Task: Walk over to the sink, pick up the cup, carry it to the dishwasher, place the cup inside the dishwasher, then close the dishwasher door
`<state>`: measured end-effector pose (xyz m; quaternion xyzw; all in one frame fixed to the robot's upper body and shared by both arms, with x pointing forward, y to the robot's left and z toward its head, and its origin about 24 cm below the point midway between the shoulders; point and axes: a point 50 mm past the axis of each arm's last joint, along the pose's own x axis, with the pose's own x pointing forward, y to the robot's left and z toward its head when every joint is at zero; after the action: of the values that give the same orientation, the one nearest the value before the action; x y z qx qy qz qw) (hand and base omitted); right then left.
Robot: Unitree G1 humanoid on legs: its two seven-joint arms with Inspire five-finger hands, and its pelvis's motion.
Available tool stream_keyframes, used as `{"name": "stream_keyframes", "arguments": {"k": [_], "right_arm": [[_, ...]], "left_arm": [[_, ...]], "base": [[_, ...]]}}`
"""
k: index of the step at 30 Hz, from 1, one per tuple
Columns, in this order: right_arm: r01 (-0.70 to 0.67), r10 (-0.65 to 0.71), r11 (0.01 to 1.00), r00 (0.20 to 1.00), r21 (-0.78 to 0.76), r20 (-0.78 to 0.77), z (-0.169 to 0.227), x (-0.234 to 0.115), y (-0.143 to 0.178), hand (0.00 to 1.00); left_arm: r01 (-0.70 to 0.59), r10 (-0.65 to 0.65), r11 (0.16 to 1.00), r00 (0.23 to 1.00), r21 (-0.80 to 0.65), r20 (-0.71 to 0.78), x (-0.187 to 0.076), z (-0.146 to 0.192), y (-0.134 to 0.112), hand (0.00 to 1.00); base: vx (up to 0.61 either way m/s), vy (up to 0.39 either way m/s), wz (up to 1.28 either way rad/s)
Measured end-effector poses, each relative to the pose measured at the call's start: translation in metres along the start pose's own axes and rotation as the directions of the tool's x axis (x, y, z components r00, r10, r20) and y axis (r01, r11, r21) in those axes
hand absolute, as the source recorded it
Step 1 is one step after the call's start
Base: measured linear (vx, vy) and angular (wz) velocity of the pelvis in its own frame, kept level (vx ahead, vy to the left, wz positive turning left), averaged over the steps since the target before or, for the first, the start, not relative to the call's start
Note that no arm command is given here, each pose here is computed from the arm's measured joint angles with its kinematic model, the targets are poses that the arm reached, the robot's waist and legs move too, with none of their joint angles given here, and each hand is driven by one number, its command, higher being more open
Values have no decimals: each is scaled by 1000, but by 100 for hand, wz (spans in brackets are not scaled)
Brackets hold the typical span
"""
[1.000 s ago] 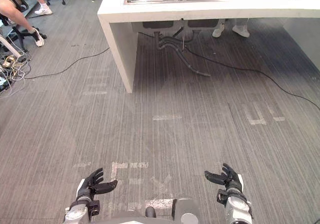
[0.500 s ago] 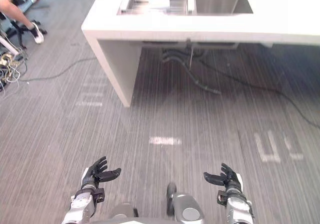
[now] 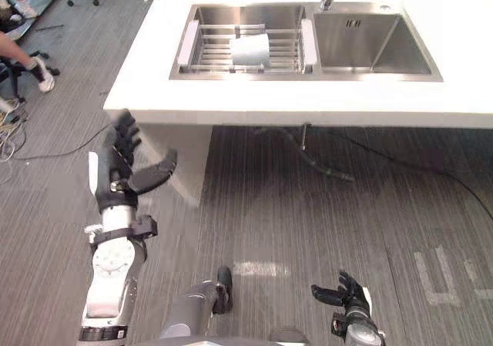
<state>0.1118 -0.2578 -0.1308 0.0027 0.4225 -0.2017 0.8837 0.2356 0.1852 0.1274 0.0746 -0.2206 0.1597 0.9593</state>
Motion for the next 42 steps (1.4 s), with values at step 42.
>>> {"name": "stream_keyframes", "arguments": {"k": [42], "right_arm": [[-107,104,994,992,-25,-76,-29,-11,11,90]], "left_arm": [[649,-716,551,690,525,-101,9,-28,-77,90]], "base": [[252,-59,9]]}}
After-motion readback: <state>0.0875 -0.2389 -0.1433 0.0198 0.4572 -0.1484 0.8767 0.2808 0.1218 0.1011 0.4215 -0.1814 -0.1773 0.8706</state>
